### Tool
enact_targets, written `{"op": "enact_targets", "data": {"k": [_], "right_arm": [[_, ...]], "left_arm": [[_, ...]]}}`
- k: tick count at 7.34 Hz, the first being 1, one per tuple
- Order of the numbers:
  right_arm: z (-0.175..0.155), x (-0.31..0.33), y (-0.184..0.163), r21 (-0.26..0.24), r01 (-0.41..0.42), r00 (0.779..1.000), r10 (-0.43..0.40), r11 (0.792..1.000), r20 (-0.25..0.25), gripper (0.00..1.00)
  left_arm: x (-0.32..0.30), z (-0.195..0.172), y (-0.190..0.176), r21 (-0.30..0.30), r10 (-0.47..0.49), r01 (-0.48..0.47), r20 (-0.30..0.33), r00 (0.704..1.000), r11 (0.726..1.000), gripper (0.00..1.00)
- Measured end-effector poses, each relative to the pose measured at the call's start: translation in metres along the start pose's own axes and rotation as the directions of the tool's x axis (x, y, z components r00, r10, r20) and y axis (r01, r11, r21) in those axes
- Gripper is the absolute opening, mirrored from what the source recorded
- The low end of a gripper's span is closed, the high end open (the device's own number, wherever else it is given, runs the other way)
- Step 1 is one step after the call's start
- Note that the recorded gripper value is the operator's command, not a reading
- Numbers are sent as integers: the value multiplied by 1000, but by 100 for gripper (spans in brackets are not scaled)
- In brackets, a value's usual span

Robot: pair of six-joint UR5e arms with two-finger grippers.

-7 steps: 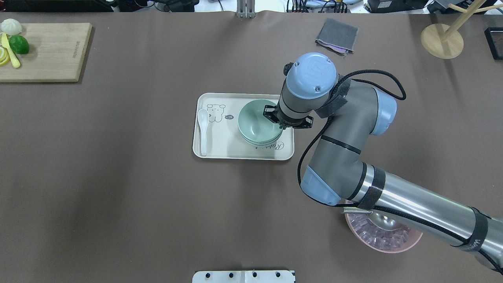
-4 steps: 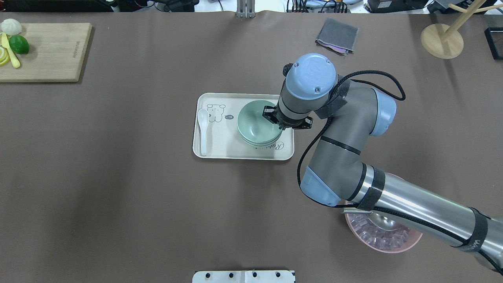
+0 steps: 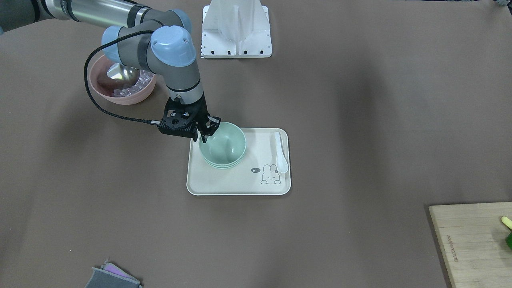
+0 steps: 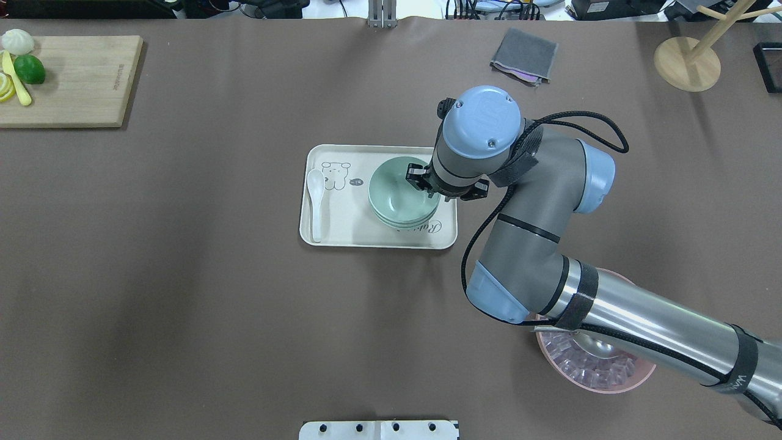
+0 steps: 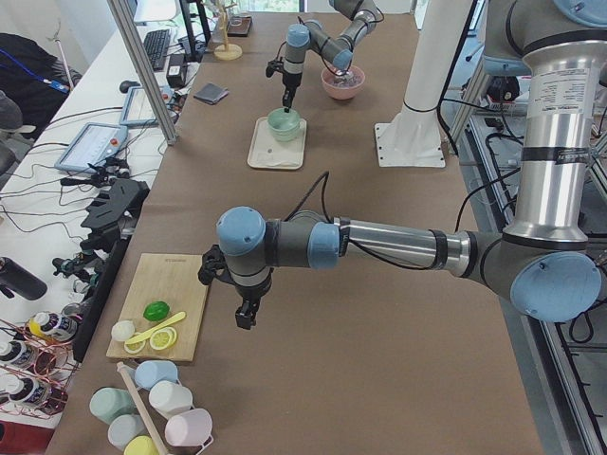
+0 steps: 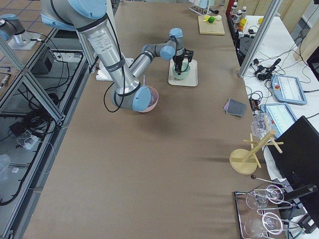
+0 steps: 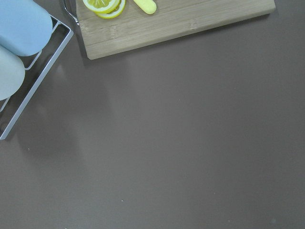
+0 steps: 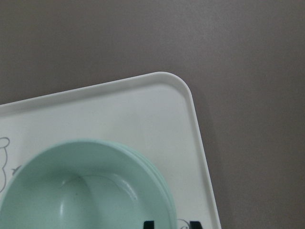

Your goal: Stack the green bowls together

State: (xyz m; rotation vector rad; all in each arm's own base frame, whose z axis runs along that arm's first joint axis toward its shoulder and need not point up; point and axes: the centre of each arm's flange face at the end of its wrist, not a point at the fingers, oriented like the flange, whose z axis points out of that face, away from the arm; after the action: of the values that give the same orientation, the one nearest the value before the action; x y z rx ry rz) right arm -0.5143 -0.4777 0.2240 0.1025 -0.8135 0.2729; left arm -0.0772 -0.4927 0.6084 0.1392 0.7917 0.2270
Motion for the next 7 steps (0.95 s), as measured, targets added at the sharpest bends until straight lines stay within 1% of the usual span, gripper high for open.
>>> {"op": "enact_targets", "data": {"k": [1,2,5,6,7], "right_arm": [[0,-1,2,21,20,1000,-20,1000,-3,100],[0,-2,2,30,27,1000,-27,999,-5,100],[2,4,1,7,26,1000,-26,1000,-12,100],[-2,12,-11,3,20,1000,-20,1000,-12,100],[-12,32,-33,-4,22,1000,-22,1000,-9,100]], "left_arm": [[0,0,0,1,1,-1,0,1000,1000,98],[1,-1,0,2,1,-1,0,1000,1000,98],[0,0,2,0,-2,2,-1,1000,1000,98],[-3,4,8,-5,-7,7,-3,1000,1000,98],[-5,8,16,-11,-14,14,-5,1000,1000,98]]}}
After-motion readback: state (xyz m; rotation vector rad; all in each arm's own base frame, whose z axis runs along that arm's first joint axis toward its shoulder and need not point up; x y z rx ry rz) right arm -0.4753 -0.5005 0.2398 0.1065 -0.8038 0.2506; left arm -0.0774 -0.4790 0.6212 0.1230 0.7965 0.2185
